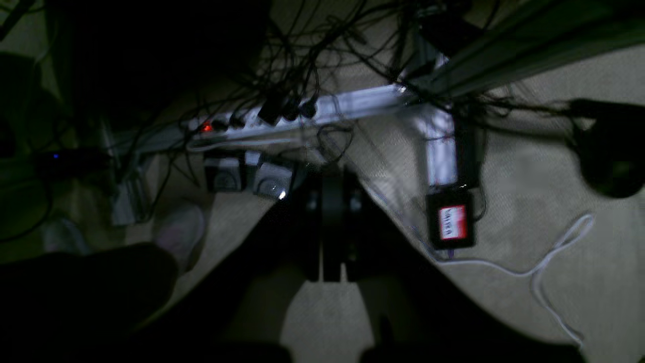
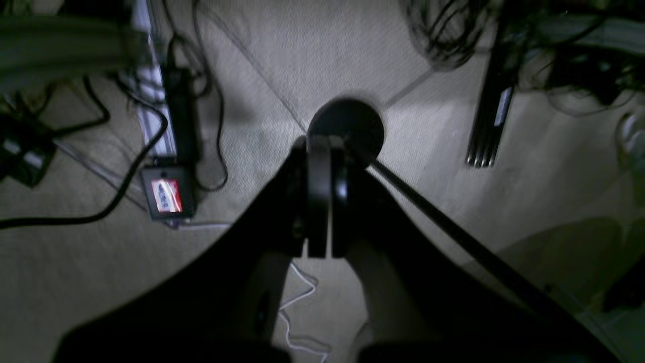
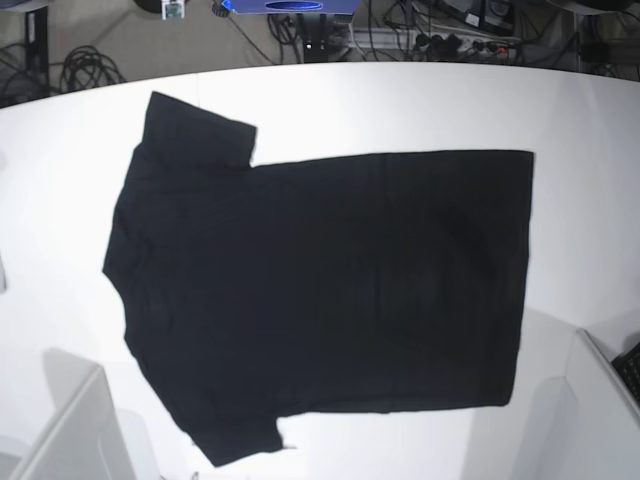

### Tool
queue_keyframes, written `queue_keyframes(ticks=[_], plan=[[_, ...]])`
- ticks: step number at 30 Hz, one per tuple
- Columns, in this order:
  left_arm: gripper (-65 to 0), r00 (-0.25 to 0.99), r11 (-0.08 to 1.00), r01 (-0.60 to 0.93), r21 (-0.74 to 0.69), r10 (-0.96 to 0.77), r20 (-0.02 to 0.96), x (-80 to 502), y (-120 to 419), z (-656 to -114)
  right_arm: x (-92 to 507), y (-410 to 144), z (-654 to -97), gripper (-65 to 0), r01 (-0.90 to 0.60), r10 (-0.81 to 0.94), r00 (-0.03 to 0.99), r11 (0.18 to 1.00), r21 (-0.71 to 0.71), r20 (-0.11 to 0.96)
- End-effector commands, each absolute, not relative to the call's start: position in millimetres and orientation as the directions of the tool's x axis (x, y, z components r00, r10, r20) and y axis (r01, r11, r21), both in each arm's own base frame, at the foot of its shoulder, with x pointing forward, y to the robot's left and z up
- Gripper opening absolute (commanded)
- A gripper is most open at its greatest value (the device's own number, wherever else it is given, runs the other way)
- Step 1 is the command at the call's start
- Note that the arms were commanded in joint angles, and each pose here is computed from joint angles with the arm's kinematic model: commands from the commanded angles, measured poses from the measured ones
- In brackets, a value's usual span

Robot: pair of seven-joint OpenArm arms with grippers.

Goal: Fold the T-shirt properly

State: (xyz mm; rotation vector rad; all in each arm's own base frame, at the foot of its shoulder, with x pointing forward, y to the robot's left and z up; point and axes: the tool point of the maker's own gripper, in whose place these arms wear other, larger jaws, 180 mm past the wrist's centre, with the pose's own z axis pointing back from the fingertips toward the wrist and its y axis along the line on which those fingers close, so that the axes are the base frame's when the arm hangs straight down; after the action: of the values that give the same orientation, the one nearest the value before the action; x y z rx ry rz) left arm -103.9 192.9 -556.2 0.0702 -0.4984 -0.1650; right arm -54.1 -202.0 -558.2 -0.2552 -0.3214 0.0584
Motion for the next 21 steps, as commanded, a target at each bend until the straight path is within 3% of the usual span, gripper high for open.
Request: queue_keyframes(ticks=[1, 9, 18, 21], plan=[[-65.0, 0.853, 0.981, 0.153, 0.121, -0.193, 0.485, -107, 199, -546, -58, -211, -549, -65.0, -0.01, 0.101, 0.944, 0.961, -0.278, 0.315], [-65.0, 0.808, 0.981, 0.135, 0.142, -0.192, 0.557, -102, 202, -501, -47, -238, -514, -65.0, 0.035, 0.088, 0.937, 0.939, -0.342, 0.337], [-65.0, 0.721, 0.972, 0.093, 0.216, -0.215, 0.659, -68, 224, -445, -10, -266, -470, -65.0, 0.093, 0.112, 0.887, 0.907, -0.411, 0.448], [-65.0, 0.686, 0.983, 0.01, 0.186, -0.142, 0.713, -54, 227, -423, 4, -276, -454, -65.0, 0.12, 0.111, 0.876, 0.893, -0.435, 0.47]])
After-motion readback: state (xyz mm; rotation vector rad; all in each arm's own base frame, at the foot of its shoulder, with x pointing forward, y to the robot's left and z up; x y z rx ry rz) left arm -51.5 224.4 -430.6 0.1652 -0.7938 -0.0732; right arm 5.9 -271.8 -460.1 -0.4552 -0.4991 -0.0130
